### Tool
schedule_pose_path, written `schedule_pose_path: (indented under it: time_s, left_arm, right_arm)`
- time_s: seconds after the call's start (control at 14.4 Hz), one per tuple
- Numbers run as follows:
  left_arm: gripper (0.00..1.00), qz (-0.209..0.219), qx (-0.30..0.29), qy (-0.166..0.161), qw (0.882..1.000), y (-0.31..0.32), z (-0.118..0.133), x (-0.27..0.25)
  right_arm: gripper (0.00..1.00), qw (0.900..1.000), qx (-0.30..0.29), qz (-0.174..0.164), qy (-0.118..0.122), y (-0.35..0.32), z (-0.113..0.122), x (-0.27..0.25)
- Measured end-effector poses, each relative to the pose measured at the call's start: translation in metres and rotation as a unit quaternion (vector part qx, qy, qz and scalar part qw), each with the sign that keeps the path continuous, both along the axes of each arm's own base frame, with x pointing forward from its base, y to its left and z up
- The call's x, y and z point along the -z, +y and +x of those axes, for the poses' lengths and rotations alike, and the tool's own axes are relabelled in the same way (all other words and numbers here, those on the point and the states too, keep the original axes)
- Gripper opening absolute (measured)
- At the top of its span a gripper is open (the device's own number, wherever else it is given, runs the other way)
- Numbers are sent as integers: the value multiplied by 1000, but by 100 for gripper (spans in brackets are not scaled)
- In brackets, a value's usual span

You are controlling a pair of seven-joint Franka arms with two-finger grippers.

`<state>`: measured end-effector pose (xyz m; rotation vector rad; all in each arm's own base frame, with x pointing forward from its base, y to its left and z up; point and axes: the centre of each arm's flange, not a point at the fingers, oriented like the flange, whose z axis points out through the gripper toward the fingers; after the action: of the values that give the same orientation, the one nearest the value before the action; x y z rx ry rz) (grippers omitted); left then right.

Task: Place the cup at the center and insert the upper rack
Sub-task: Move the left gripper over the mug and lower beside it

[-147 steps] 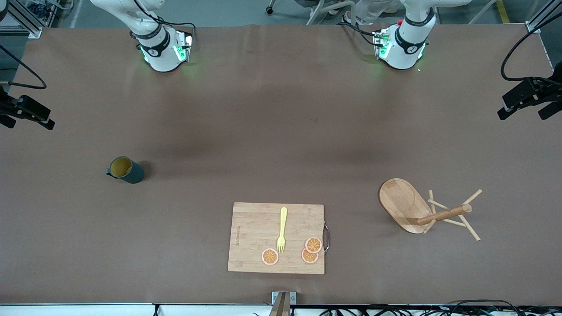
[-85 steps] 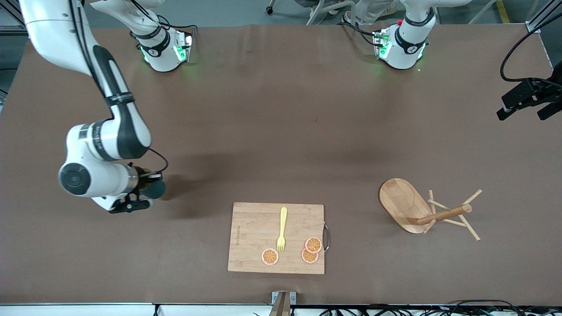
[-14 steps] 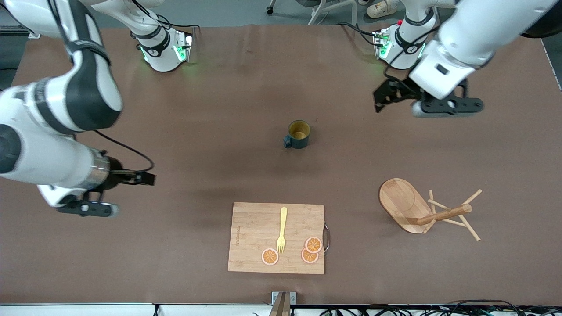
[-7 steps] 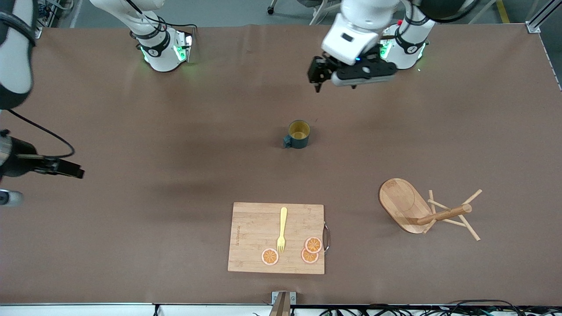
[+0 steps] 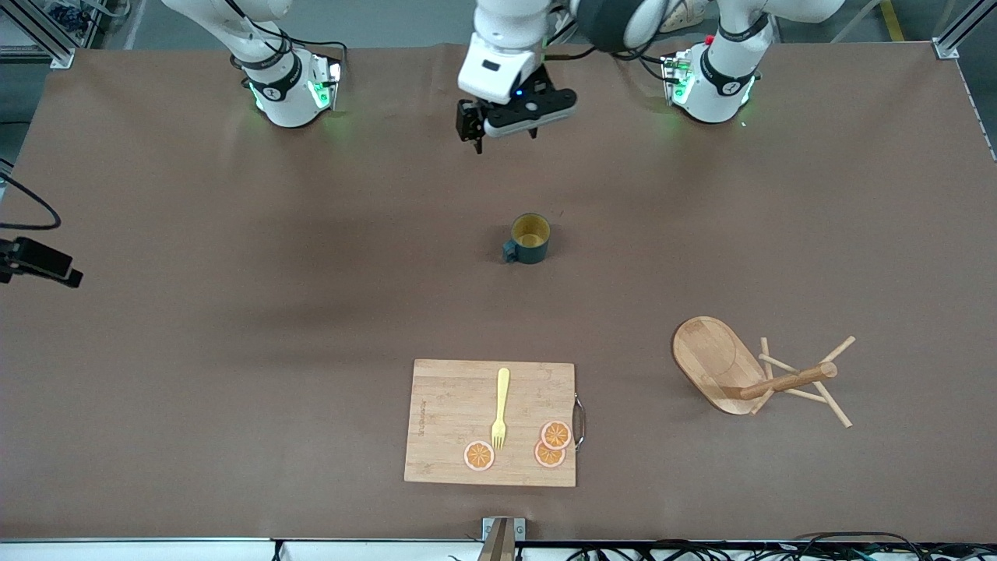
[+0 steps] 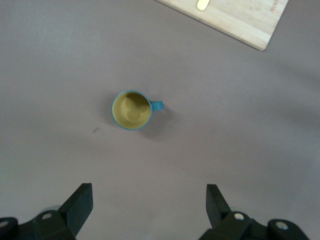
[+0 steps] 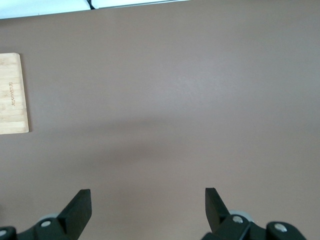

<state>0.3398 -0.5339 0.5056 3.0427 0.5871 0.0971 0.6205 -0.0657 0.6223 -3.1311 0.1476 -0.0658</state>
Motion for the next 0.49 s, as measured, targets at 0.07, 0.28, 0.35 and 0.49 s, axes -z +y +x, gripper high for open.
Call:
schedule_pose_path:
  time_s: [0.07, 0.28, 0.35, 0.49]
  left_arm:
    - [100, 7, -9, -3, 1000, -11, -10, 13]
    - [100, 21, -32, -6, 999, -42, -35, 48]
    - [100, 25, -40, -7, 999, -51, -42, 59]
    - [100, 36, -50, -12, 998, -67, -55, 80]
  right_arm:
    - [100, 1000, 2, -2, -3, -2, -4, -5]
    - [100, 1000, 4, -6, -6, -2, -10, -11]
    - [100, 1000, 4, -6, -6, -2, -11, -13]
    - [100, 1000, 4, -6, -5, -1, -15, -15]
